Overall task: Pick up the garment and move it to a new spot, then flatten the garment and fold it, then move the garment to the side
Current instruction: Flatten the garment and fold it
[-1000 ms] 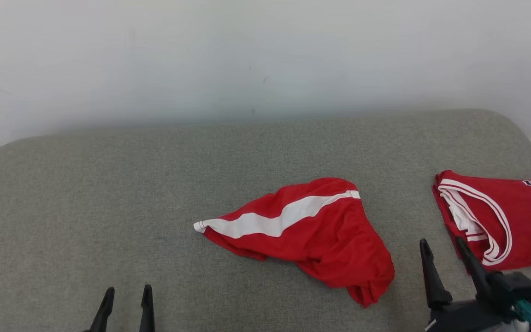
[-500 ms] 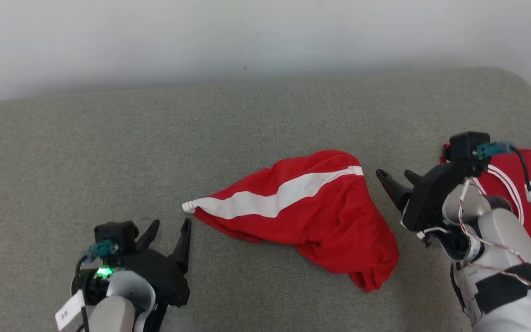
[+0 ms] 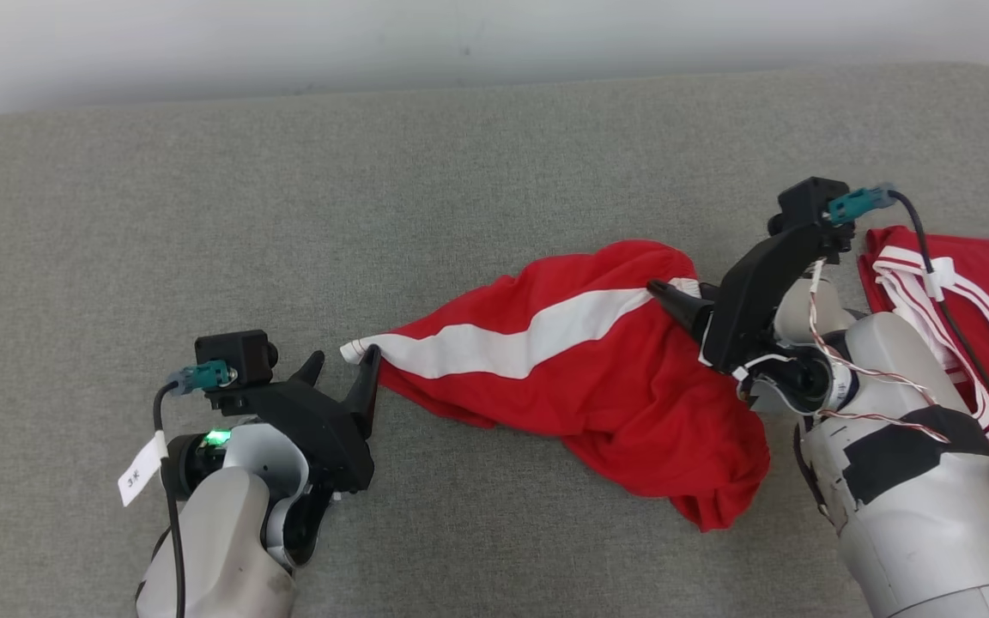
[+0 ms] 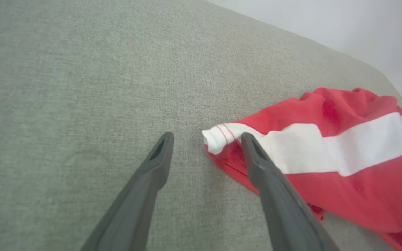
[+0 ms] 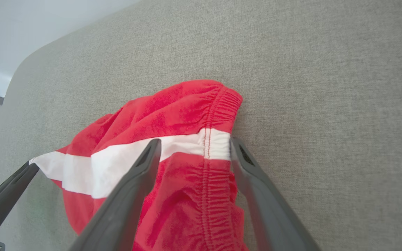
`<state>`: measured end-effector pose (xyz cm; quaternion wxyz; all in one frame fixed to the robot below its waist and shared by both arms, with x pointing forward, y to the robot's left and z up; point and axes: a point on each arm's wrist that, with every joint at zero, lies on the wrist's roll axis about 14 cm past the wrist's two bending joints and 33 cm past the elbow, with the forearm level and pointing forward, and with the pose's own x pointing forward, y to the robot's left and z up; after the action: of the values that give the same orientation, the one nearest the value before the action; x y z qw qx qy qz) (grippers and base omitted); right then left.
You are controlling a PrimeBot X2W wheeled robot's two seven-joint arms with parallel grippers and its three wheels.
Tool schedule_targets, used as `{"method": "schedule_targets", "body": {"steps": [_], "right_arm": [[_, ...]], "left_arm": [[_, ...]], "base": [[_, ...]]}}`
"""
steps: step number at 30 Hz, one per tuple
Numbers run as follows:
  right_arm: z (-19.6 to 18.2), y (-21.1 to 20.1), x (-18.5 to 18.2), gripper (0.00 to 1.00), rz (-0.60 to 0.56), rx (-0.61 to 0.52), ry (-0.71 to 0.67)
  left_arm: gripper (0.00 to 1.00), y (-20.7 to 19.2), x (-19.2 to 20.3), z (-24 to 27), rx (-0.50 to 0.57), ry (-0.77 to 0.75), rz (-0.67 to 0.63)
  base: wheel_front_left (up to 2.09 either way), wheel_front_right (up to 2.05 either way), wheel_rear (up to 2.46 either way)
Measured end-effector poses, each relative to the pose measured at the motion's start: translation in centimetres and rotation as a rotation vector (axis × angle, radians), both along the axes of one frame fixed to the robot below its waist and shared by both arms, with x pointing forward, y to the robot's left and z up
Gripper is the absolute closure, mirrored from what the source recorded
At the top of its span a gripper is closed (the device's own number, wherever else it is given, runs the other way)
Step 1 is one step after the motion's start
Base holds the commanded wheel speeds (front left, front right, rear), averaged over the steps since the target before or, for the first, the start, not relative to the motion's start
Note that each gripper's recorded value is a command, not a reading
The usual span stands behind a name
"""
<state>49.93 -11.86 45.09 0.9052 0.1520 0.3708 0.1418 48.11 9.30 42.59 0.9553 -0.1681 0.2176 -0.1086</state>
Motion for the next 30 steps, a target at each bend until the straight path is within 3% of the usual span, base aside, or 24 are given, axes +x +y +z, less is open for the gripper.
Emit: {"method": "schedule_targets", "body": {"steps": [15,16,17,18,19,20,21,30], "right_arm": [[-0.1,2.7,0.8,0.0,0.032,0.083,-0.035],[0.1,2.8,0.8,0.0,0.035,0.086,-0.039],[0.2,2.8,0.8,0.0,0.035,0.089,-0.044],[0.4,2.8,0.8,0.07,0.035,0.089,-0.049],[0.6,2.7,0.8,0.57,0.034,0.087,-0.059],[0.7,2.6,0.9,0.85,0.032,0.082,-0.071],[0.9,2.4,0.9,1.0,0.031,0.077,-0.081],[2.4,2.2,1.5,1.0,0.017,0.081,-0.17]], "left_arm": [[0.0,-1.5,1.0,0.2,-0.024,-0.021,-0.037],[0.04,-1.5,0.9,0.3,-0.031,-0.024,-0.038],[0.23,-1.7,0.9,0.5,-0.038,-0.026,-0.044],[0.86,-1.9,0.8,0.6,-0.039,-0.031,-0.051],[1.0,-2.1,0.7,0.7,-0.044,-0.031,-0.058],[1.0,-2.3,0.5,0.6,-0.043,-0.022,-0.07],[1.0,-2.4,0.4,0.5,-0.04,-0.015,-0.078],[1.0,-2.5,0.6,1.2,-0.052,-0.058,-0.071]], "base": [[0.0,0.0,0.0],[0.0,0.0,0.0],[0.0,0.0,0.0],[0.0,0.0,0.0],[0.0,0.0,0.0],[0.0,0.0,0.0],[0.0,0.0,0.0],[0.0,0.0,0.0]]}}
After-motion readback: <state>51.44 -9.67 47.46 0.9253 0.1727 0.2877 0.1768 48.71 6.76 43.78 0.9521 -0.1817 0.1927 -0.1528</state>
